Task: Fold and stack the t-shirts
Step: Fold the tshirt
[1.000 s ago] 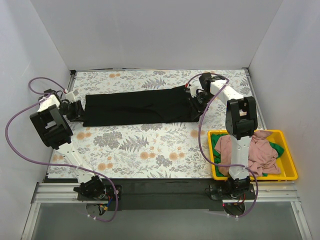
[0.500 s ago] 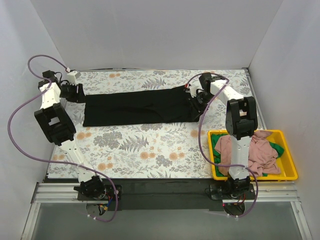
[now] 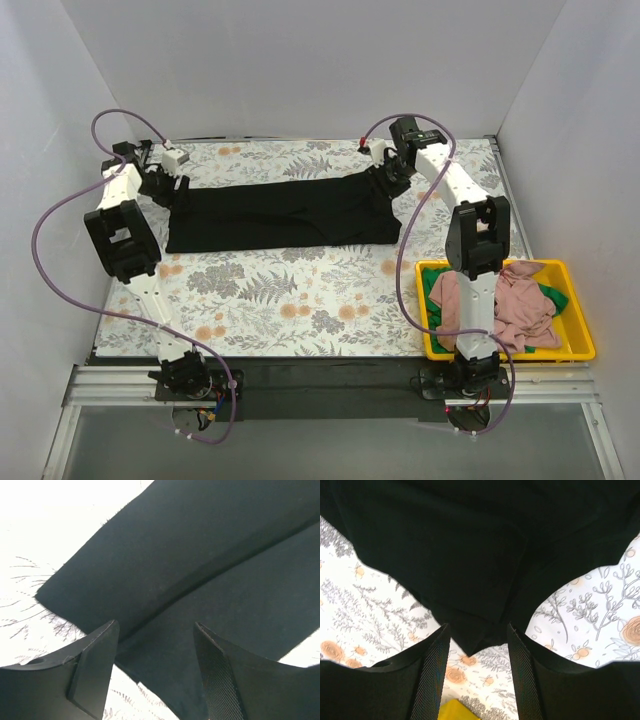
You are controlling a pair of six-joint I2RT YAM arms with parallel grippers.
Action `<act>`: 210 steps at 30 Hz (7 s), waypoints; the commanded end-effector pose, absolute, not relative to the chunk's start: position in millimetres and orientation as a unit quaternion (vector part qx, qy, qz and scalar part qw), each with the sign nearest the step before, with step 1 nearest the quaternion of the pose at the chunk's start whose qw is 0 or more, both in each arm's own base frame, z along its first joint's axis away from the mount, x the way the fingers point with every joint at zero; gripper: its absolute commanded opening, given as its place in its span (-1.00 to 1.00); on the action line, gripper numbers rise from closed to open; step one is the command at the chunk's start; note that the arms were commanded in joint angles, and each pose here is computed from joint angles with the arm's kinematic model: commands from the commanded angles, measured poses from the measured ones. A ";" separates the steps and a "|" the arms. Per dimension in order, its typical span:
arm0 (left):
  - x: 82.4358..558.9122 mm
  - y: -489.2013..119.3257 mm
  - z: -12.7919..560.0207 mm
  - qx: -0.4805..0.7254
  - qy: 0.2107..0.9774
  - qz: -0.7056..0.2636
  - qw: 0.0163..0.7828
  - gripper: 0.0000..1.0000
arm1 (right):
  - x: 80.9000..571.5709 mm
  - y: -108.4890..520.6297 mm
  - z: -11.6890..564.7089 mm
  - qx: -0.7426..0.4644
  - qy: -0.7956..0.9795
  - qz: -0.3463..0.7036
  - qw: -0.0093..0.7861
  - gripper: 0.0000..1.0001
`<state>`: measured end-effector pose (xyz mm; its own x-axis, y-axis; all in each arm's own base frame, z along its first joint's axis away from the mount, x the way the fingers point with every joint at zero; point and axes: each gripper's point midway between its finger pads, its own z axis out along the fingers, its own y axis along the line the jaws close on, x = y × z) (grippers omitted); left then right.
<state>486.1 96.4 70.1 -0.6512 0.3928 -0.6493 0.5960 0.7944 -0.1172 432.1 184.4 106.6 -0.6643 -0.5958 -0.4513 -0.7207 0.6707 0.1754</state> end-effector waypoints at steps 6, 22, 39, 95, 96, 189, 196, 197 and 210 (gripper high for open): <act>496.6 100.5 71.9 0.301 0.885 -0.140 0.327 0.25 | 468.5 192.1 83.4 -0.348 0.902 0.167 0.191 0.15; 502.1 107.0 62.4 0.326 0.880 -0.126 0.322 0.32 | 485.6 210.1 69.9 -0.354 0.891 0.199 0.205 0.05; 506.2 101.4 74.5 0.334 0.869 -0.137 0.339 0.29 | 486.9 210.8 52.9 -0.347 0.896 0.203 0.191 -0.43; 389.9 82.2 142.4 0.469 0.819 -0.112 0.311 -1.00 | 407.3 202.2 161.1 -0.382 0.859 0.248 0.235 -0.97; 373.6 77.7 132.6 0.466 0.824 -0.125 0.298 -1.00 | 402.7 201.5 160.3 -0.383 0.859 0.250 0.232 -0.97; 423.2 125.4 68.2 0.373 0.882 -0.086 0.275 -1.00 | 440.3 170.6 102.0 -0.346 0.897 0.203 0.186 -0.97; 429.8 125.1 57.6 0.373 0.884 -0.080 0.270 -1.00 | 445.1 171.1 93.3 -0.344 0.899 0.201 0.181 -0.97; 431.2 126.2 56.3 0.372 0.885 -0.078 0.270 -1.00 | 447.9 171.9 94.6 -0.343 0.899 0.201 0.184 -0.97; 438.4 128.8 42.5 0.366 0.890 -0.077 0.261 -1.00 | 461.2 181.3 82.1 -0.343 0.899 0.204 0.182 -0.97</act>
<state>423.9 121.1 29.1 -0.6193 0.5957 -0.5114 0.6965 0.7176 -0.0076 454.8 181.0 75.7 -0.7046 -0.5428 -0.4571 -0.6892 0.6767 0.2590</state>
